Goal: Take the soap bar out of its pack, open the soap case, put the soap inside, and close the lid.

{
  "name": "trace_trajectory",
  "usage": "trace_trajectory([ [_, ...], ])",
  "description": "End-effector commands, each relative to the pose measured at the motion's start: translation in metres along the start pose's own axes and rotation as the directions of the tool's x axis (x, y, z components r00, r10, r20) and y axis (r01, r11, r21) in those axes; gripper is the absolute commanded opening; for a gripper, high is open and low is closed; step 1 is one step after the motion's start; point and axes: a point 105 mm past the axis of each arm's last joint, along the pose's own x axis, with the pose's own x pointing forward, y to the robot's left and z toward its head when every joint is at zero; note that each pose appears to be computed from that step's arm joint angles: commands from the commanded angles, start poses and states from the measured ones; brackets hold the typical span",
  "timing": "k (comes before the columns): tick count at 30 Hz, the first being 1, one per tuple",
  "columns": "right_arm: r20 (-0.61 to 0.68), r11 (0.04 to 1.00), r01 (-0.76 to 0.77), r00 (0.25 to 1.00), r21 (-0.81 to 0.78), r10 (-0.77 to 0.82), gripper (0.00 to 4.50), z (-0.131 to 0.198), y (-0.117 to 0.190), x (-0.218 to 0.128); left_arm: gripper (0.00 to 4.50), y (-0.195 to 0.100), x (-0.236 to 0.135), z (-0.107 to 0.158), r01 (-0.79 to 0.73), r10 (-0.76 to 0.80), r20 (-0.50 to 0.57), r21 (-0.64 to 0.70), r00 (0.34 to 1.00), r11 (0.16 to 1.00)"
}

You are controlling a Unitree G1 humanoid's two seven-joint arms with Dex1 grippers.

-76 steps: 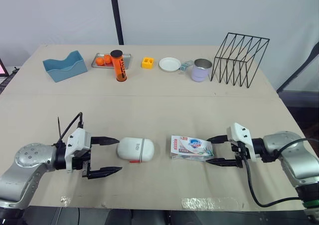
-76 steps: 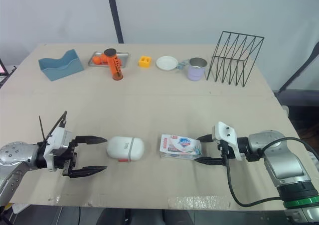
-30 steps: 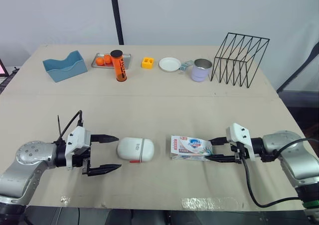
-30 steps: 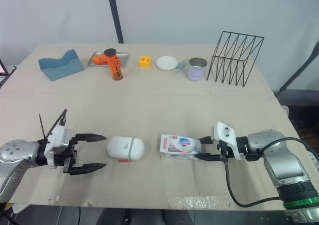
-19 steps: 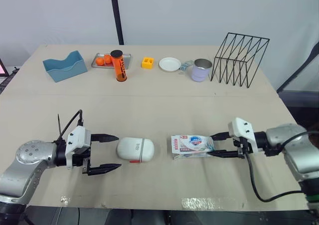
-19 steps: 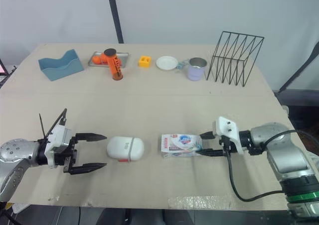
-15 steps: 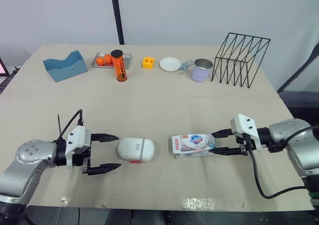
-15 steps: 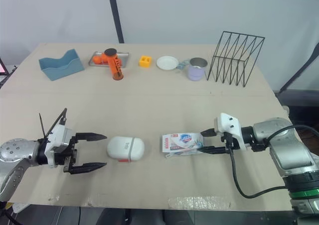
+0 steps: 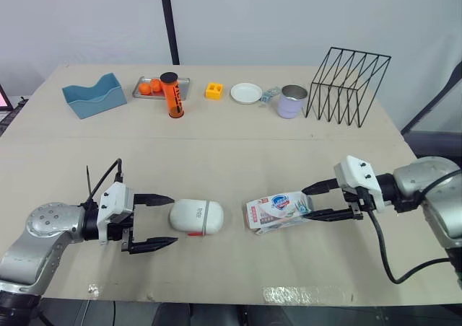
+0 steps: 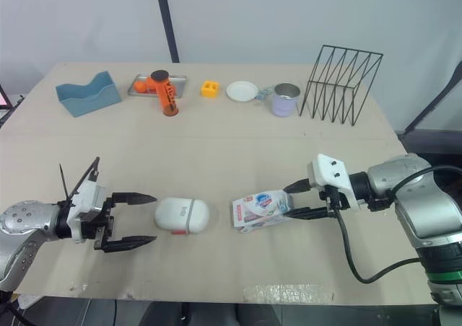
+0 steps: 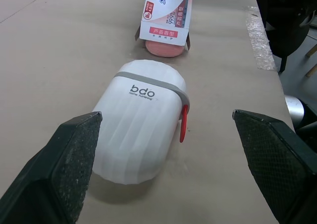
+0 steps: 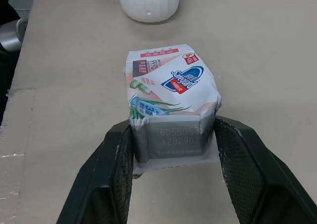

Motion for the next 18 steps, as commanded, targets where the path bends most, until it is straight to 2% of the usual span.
trace_trajectory([
  [1, 0.013, 0.998, 0.021, 1.000, -0.062, -0.020, 2.55, 0.018, -0.002, -0.013, 4.50, 0.002, -0.001, 0.003, 0.003, -0.003, 0.005, 0.020, 1.000, 1.000],
  [10, 0.017, 0.998, 0.049, 0.999, -0.027, -0.049, 2.55, 0.019, 0.001, -0.032, 4.50, 0.006, -0.005, 0.002, 0.008, -0.008, -0.008, 0.025, 1.000, 1.000],
  [18, 0.020, 0.986, 0.156, 0.987, 0.065, -0.158, 2.55, 0.013, -0.005, -0.068, 4.50, 0.011, -0.004, 0.002, 0.014, -0.013, -0.010, 0.035, 1.000, 0.999],
])
